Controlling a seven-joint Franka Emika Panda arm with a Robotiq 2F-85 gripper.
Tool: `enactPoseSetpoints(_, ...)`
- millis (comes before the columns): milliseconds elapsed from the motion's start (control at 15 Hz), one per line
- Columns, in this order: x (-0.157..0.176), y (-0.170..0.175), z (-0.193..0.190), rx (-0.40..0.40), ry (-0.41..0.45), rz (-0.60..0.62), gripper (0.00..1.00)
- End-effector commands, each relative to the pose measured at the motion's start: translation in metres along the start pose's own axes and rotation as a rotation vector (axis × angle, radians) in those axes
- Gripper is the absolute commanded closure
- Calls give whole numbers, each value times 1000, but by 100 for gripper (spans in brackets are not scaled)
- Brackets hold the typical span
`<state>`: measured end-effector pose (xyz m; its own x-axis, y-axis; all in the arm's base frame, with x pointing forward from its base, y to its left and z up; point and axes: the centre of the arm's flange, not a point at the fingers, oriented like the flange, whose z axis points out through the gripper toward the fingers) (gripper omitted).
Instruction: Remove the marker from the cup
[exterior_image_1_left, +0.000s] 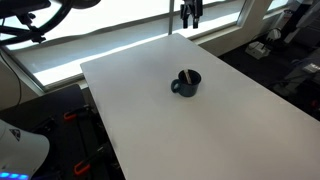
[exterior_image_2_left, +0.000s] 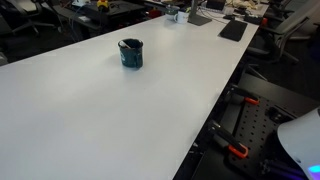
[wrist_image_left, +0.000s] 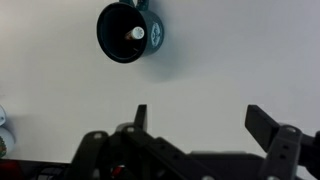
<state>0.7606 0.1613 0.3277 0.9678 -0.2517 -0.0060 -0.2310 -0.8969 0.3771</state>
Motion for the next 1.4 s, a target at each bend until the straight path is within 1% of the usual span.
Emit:
enactPoseSetpoints(0, -64, 29, 24, 45, 5, 47, 0)
enactPoseSetpoints(133, -60, 30, 32, 83, -8, 84, 0)
enactPoseSetpoints(200, -56, 31, 38, 117, -16, 108, 0)
enactPoseSetpoints(400, -44, 35, 58, 189, -62, 147, 0)
enactPoseSetpoints(533, -37, 41, 75, 210, -95, 154, 0)
enactPoseSetpoints(933, -32, 59, 134, 215, -159, 154, 0)
enactPoseSetpoints(1133, -36, 63, 151, 208, -175, 153, 0)
enactPoseSetpoints(1333, -43, 64, 160, 199, -190, 144, 0)
